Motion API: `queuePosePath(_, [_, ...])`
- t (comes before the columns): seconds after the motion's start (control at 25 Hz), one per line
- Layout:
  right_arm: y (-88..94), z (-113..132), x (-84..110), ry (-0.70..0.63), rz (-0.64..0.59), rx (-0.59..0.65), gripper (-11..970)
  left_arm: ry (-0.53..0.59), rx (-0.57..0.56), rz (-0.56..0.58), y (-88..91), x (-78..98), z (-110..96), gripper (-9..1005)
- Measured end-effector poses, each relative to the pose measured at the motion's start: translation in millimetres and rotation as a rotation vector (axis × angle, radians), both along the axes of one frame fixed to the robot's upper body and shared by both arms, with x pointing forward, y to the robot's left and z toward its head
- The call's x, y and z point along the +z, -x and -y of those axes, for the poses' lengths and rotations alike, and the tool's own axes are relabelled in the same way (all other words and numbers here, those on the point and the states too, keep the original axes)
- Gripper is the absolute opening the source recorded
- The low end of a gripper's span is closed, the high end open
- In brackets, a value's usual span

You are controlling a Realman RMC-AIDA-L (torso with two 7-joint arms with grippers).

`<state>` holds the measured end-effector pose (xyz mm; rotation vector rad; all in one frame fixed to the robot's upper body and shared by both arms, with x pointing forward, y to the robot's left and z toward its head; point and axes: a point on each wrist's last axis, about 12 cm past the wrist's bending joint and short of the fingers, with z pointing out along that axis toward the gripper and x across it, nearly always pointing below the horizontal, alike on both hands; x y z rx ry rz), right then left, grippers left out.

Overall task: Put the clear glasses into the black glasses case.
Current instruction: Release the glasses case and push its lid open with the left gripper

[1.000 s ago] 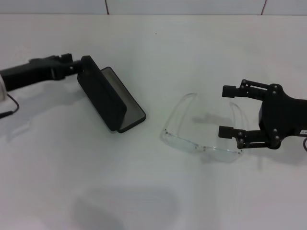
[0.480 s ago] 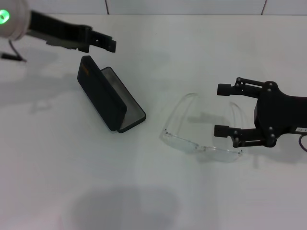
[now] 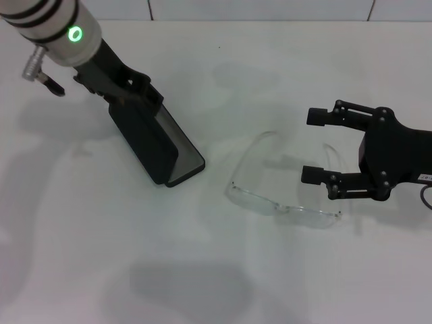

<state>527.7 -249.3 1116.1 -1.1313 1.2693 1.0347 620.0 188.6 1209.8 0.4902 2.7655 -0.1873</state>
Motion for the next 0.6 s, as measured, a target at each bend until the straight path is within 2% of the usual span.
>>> queuePosePath(0.16, [1.0,1,-1.3,-0.002,-0.006,-0.002,843,-0.012,-0.012,-0.029,-2.5,-5.3,6,731])
queuePosePath(0.6, [0.7,-1,-2.6,0.001,-0.011,-0.001,844,-0.011,-0.021,-0.012,-8.2,-1.7,13,722])
